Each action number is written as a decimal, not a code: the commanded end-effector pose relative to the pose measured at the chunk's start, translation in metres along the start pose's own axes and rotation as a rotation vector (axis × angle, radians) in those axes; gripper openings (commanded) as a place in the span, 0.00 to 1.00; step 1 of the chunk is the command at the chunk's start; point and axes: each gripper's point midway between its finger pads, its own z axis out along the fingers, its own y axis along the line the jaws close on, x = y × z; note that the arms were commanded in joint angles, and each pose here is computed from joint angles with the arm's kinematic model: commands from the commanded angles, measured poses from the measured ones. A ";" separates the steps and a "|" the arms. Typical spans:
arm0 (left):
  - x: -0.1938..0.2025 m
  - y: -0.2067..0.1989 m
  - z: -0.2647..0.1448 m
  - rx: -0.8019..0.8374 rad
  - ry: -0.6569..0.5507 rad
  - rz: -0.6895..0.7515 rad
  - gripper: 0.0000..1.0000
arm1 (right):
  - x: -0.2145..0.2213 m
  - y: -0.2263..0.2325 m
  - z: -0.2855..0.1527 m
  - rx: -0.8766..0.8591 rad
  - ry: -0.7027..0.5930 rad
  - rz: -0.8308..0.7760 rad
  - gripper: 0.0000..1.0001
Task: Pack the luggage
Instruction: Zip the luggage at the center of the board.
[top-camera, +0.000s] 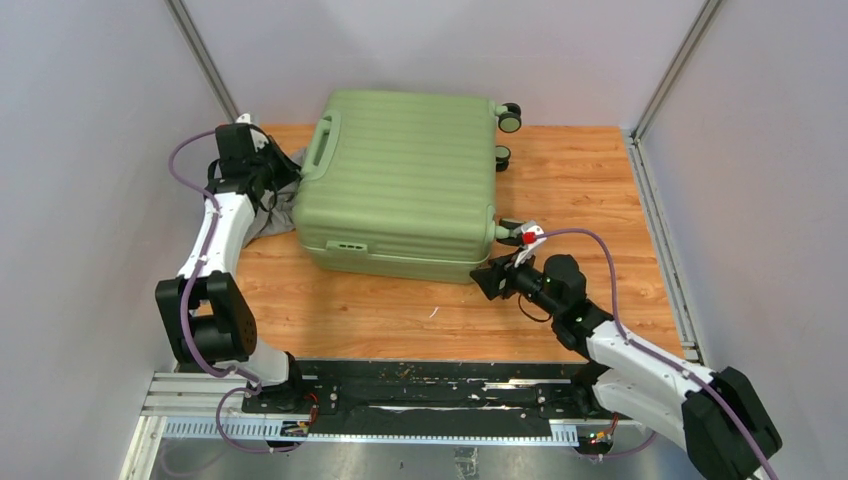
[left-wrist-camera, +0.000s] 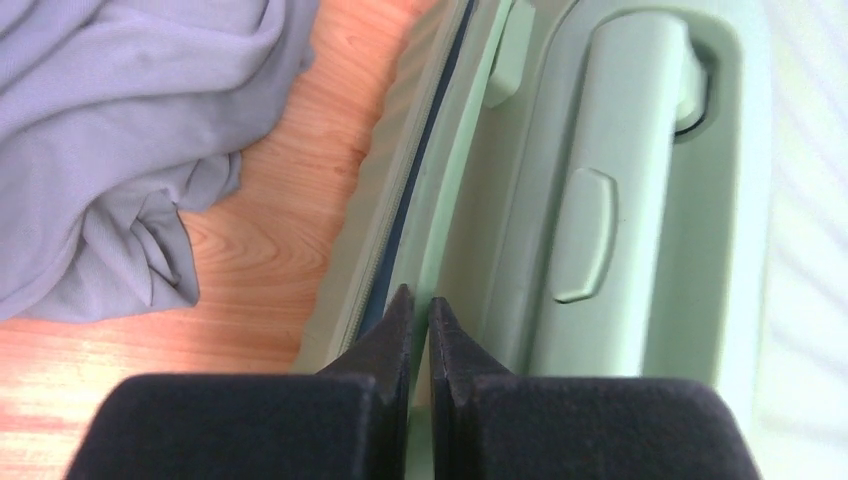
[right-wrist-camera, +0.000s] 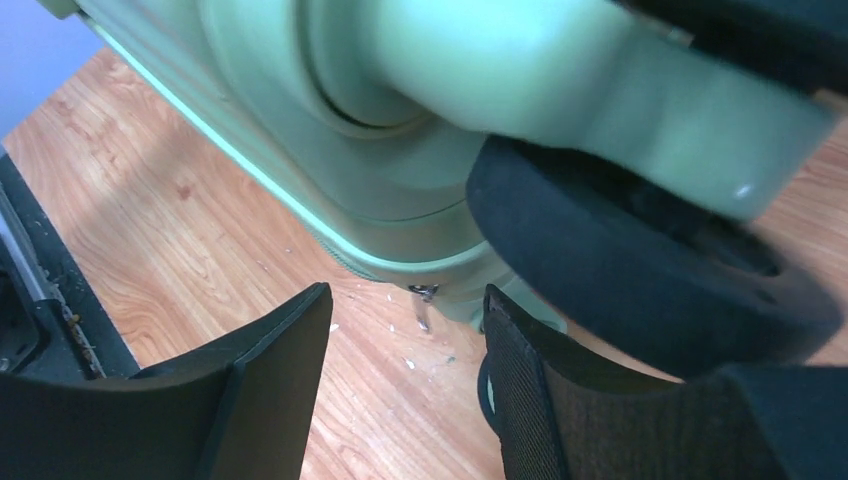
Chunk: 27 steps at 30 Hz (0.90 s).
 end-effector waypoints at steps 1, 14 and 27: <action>-0.061 -0.058 -0.023 0.171 -0.152 0.014 0.00 | -0.003 -0.001 0.012 -0.049 -0.027 -0.045 0.58; -0.060 -0.054 -0.022 0.162 -0.132 0.083 0.01 | 0.020 -0.004 0.017 -0.051 0.015 0.017 0.48; -0.023 0.010 0.028 -0.010 -0.014 0.171 0.46 | 0.030 -0.003 0.002 -0.030 0.010 0.070 0.48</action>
